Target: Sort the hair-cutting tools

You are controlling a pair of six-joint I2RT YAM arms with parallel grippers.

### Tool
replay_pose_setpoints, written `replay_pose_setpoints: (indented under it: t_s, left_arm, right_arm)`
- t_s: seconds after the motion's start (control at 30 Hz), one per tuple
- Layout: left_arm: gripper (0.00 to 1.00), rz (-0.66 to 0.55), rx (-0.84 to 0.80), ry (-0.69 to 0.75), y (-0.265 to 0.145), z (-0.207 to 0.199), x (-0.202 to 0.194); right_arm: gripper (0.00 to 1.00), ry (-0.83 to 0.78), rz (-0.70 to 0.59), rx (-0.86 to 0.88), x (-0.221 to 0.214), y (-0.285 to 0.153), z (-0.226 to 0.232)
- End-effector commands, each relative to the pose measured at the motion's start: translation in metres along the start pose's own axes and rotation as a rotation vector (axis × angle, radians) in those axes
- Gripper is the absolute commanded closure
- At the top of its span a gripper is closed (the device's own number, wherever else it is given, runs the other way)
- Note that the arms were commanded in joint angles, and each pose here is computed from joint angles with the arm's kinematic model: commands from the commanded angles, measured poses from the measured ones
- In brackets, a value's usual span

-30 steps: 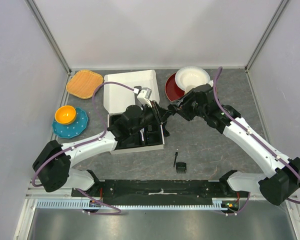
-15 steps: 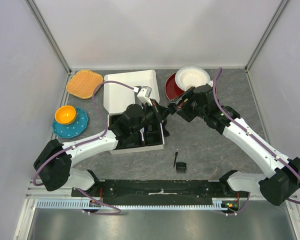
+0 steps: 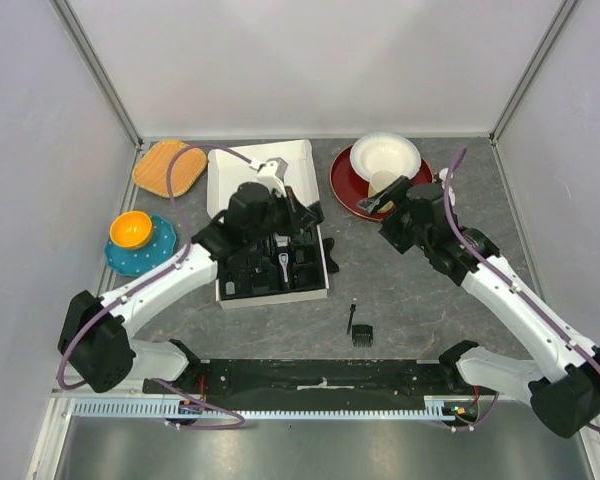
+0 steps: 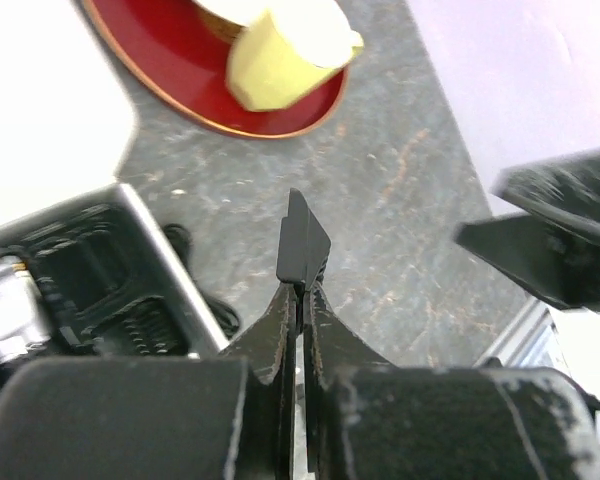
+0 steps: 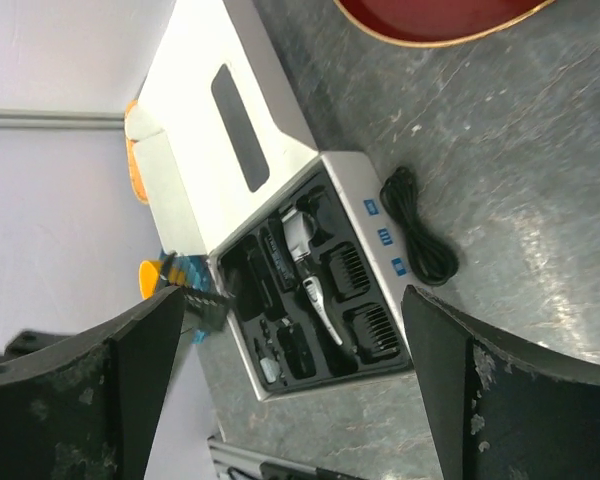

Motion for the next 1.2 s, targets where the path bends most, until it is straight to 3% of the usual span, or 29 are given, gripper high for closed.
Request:
replay_pose_setpoints:
  t_s: [0.0, 0.17, 0.4, 1.17]
  left_arm:
    - [0.98, 0.193, 0.08, -0.005, -0.008, 0.038, 0.006]
    - [0.98, 0.387, 0.125, -0.062, 0.011, 0.07, 0.0]
    - [0.98, 0.482, 0.126, -0.163, 0.042, 0.101, -0.004]
    - [0.98, 0.613, 0.072, -0.27, 0.067, 0.141, -0.025]
  right_arm:
    - [0.04, -0.097, -0.126, -0.057, 0.016, -0.013, -0.021]
    - [0.05, -0.182, -0.159, -0.174, 0.015, -0.017, -0.058]
    - [0.05, -0.176, -0.097, -0.244, -0.005, -0.015, -0.096]
    - [0.07, -0.187, 0.017, -0.338, -0.027, 0.005, -0.123]
Point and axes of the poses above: each gripper's point midway between its finger pads, its own y axis out along the fingers, its own z axis along the line the jaws close on, x = y × z, the point moved 5 cm from there along -y, back along the fingers, and after that the axes turned 1 degree about -y, right-handed, at the moved point
